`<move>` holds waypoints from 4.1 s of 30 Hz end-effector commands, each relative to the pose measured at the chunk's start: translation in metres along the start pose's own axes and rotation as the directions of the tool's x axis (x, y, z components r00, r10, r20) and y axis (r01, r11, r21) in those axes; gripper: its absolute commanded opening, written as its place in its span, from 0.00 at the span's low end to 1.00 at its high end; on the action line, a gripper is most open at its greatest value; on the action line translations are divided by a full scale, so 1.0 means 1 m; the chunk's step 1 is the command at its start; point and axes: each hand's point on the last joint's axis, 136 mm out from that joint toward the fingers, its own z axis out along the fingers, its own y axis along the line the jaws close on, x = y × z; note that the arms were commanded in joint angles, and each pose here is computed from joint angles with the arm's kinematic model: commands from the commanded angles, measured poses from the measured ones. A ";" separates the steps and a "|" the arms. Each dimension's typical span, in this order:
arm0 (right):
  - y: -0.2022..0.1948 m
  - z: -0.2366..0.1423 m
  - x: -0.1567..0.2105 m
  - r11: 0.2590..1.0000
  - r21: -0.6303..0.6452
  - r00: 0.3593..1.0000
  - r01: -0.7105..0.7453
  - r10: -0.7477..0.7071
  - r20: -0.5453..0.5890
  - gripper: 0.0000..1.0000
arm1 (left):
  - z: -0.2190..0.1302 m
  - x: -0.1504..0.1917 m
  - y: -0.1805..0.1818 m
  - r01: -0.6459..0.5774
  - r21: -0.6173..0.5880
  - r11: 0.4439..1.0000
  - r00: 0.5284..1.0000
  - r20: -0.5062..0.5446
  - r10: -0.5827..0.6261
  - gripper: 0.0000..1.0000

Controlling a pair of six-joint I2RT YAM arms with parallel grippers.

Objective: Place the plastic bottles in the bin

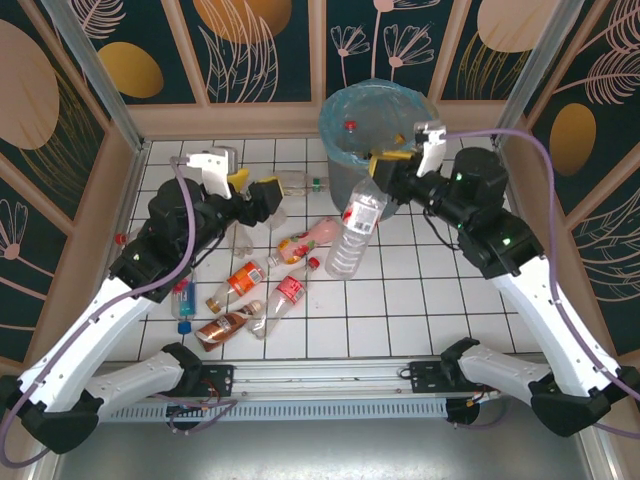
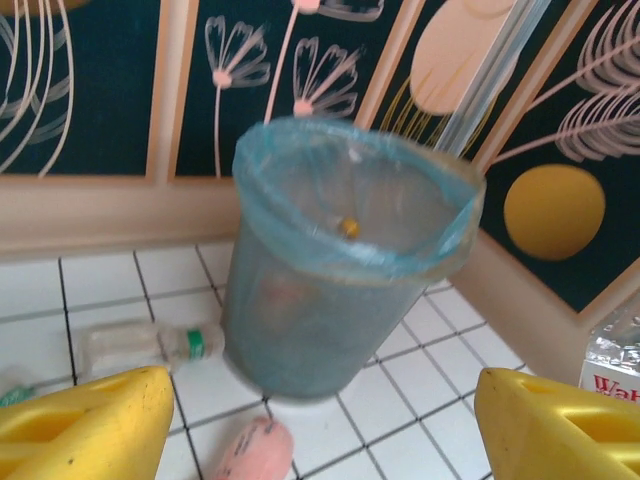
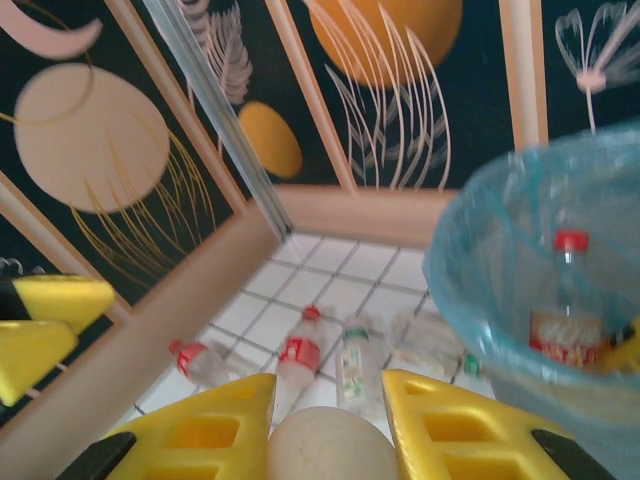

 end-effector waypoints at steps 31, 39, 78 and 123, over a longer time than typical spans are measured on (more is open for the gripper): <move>-0.197 0.157 -0.114 0.791 0.508 0.913 0.342 -0.407 0.018 0.00 | 0.073 -0.003 -0.015 -0.002 0.054 0.999 1.000 -0.009 0.002 0.80; -0.212 0.198 -0.031 0.839 0.350 0.909 0.417 -0.379 -0.174 0.00 | 0.078 0.007 -0.010 -0.010 0.040 0.999 1.000 -0.028 0.011 0.80; -0.157 0.180 -0.037 0.847 0.283 0.893 0.449 -0.429 -0.132 0.56 | 0.060 0.014 0.007 -0.003 -0.046 0.999 0.999 -0.041 0.001 0.81; -0.036 0.092 0.360 0.606 0.185 0.499 -0.774 0.762 -0.413 0.47 | -0.018 0.300 0.071 0.011 -0.182 0.983 0.525 -0.836 -0.160 0.63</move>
